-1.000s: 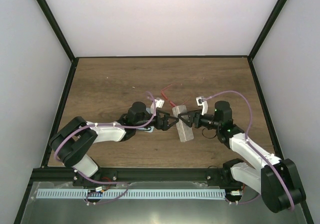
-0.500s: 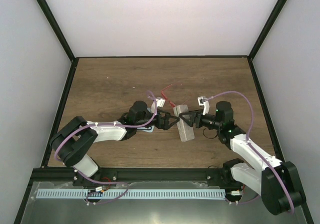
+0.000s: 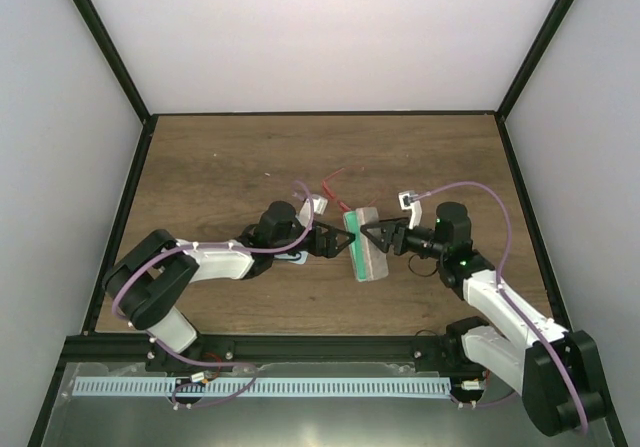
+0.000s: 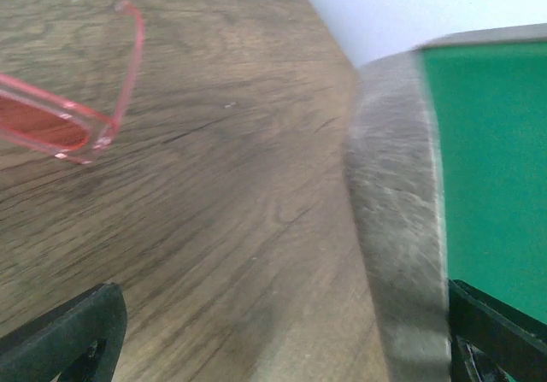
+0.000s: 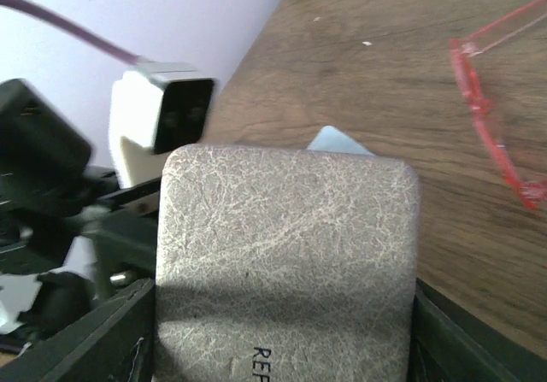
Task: Organize the sunglasses
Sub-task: Open the sunglasses case, then place the sunglasses case at the center of the board.
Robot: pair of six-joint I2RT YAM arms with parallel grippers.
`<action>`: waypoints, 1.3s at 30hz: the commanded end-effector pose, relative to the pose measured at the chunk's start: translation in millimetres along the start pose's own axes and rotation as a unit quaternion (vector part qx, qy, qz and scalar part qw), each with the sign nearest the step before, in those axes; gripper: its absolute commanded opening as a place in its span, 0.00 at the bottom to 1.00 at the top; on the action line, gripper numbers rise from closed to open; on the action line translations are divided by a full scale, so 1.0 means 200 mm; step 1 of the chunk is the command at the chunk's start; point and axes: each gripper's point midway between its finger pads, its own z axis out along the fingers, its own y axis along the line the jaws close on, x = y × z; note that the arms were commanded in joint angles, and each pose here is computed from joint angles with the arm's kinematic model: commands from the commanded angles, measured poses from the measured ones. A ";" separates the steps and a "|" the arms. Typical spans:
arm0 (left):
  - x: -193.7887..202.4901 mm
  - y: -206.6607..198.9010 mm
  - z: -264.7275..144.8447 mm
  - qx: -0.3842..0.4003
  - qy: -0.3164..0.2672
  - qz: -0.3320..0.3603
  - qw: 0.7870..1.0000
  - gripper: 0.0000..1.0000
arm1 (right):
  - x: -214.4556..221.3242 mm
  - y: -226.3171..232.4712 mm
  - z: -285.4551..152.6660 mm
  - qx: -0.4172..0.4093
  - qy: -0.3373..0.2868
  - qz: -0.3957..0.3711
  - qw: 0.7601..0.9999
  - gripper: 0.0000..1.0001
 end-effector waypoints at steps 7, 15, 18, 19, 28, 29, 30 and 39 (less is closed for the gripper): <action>0.07 0.22 0.01 -0.087 0.020 -0.019 0.996 1.00 | -0.06 0.21 -0.03 -0.084 0.001 -0.034 0.996 0.53; 0.01 0.14 -0.05 -0.075 0.008 -0.002 0.997 1.00 | 0.03 0.01 0.08 -0.035 0.052 0.028 0.998 0.52; -0.01 0.12 -0.07 -0.071 0.002 0.004 0.997 1.00 | 0.08 -0.06 0.12 -0.018 0.074 0.056 0.996 0.53; -0.01 0.11 -0.08 -0.072 0.000 0.005 0.997 1.00 | 0.10 -0.09 0.13 -0.011 0.081 0.067 0.994 0.53; -0.02 0.13 -0.09 -0.084 -0.003 0.007 0.996 1.00 | 0.23 -0.31 0.22 0.044 0.127 0.136 0.982 0.62; -0.01 0.13 -0.09 -0.085 -0.001 0.006 0.996 1.00 | 0.24 -0.32 0.22 0.049 0.127 0.137 0.981 0.64; -0.01 0.13 -0.09 -0.085 0.001 0.005 0.996 1.00 | 0.24 -0.34 0.22 0.057 0.129 0.138 0.980 0.67; 0.00 0.15 -0.08 -0.087 0.005 0.004 0.996 1.00 | 0.23 -0.40 0.20 0.103 0.121 0.121 0.980 0.90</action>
